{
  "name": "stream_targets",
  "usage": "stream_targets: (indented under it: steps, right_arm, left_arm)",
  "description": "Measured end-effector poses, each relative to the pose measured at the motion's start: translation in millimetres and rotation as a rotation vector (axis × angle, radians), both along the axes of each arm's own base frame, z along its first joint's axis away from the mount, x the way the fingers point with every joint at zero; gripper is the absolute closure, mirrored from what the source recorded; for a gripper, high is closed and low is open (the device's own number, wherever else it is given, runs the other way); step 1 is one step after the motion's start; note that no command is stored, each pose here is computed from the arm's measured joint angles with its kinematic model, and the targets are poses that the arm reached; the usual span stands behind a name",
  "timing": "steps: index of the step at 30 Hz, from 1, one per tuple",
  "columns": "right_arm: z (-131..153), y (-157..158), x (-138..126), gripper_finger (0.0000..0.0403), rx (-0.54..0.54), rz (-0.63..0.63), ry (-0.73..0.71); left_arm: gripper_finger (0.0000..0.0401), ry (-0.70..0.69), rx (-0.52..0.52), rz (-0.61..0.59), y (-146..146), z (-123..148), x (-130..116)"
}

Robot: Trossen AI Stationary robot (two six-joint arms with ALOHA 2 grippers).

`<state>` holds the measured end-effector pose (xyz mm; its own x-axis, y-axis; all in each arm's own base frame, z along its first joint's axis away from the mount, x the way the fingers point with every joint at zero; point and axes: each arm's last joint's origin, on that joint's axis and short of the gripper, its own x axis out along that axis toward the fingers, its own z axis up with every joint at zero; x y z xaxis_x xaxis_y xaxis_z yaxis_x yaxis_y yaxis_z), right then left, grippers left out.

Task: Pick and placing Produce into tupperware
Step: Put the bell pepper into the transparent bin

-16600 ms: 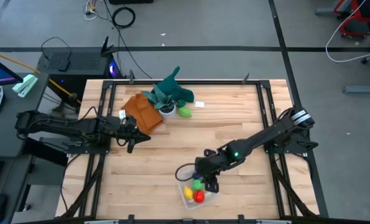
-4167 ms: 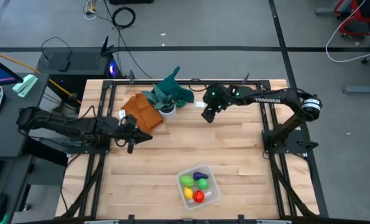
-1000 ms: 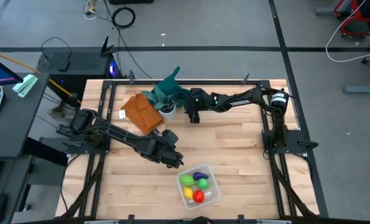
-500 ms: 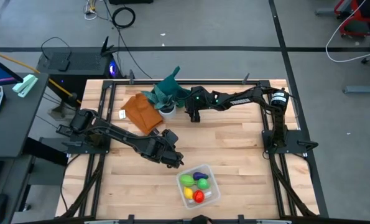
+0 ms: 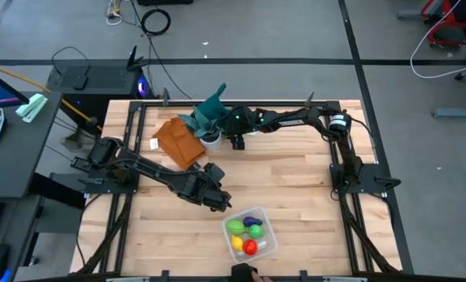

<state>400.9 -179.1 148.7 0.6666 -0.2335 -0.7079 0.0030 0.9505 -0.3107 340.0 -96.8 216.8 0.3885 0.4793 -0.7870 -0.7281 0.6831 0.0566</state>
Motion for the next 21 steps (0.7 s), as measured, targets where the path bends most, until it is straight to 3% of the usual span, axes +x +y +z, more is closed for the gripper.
stream_targets:
  steps: [13,21]
  right_arm:
    - [-13,-8,-5,0.0121,0.057,-0.003,0.068]
    - [-13,-7,-5,0.0121,0.093,-0.002,0.059]
  left_arm:
    - [0.0396,-0.003,-0.009,-0.003,0,0,1]
    - [0.0370,-0.005,-0.012,-0.003,0,0,1]
